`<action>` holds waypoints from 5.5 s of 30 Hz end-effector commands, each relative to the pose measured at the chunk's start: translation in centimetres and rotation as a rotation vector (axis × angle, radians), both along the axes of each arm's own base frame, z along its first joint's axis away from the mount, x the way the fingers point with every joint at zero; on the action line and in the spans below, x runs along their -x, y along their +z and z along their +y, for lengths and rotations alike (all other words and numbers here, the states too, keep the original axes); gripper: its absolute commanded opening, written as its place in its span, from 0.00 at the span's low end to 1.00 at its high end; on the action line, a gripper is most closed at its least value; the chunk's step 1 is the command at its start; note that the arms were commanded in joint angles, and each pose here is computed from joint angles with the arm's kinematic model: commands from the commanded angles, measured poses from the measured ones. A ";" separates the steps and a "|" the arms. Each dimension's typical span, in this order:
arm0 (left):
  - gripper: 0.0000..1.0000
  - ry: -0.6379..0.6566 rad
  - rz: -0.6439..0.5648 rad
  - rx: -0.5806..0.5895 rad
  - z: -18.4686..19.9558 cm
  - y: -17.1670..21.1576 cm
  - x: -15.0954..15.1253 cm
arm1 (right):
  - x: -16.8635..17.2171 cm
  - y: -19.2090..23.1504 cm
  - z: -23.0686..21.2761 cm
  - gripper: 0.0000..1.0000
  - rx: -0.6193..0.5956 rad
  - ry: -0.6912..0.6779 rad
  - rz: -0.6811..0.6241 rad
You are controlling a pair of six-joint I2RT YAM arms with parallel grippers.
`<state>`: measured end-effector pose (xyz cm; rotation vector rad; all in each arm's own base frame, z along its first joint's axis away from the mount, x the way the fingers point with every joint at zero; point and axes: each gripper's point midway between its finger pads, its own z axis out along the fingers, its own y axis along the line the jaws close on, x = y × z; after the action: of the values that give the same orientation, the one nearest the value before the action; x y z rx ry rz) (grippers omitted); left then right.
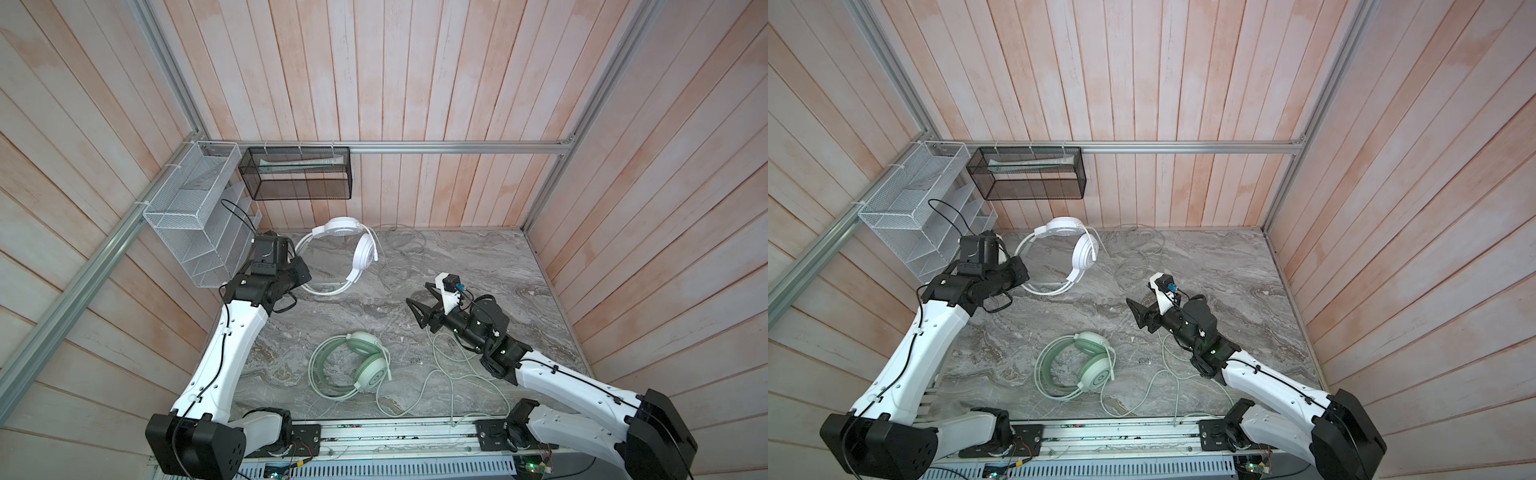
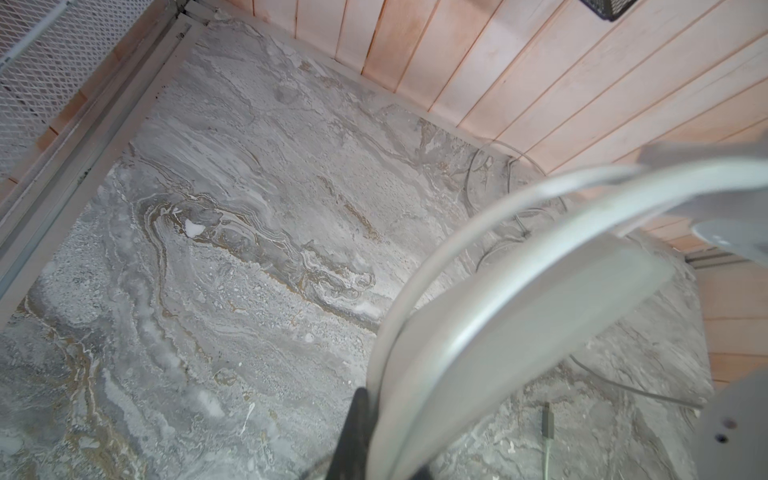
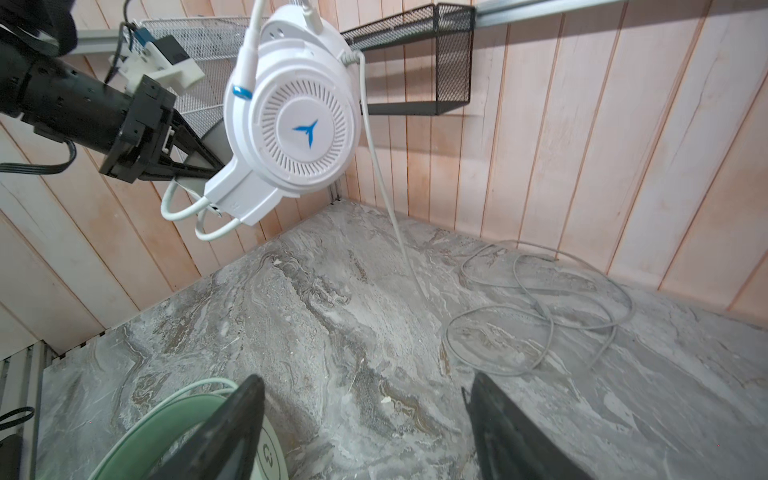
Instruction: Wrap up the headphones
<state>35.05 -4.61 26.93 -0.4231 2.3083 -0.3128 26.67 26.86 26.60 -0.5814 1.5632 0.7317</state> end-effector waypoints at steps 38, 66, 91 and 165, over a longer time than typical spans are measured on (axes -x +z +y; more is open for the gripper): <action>0.00 -0.119 -0.178 -0.136 -2.0 11.9 5.2 | -7.1 -3.1 2.2 0.08 0.157 -0.039 -0.019; 0.00 -0.030 0.061 -0.149 -2.1 -1.6 0.5 | 7.1 -9.0 11.2 0.00 0.504 0.262 0.133; 0.00 -0.240 -0.290 -0.544 -3.9 -2.3 4.5 | 4.4 5.7 3.0 0.00 0.932 -0.045 -0.062; 0.00 -0.593 -0.358 -0.296 -11.9 1.0 9.1 | -4.0 8.1 7.3 0.97 0.867 -0.178 0.055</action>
<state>25.59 -15.96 24.83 0.5053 2.1005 -0.2213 30.53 35.31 35.18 -1.0832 1.8685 -0.0453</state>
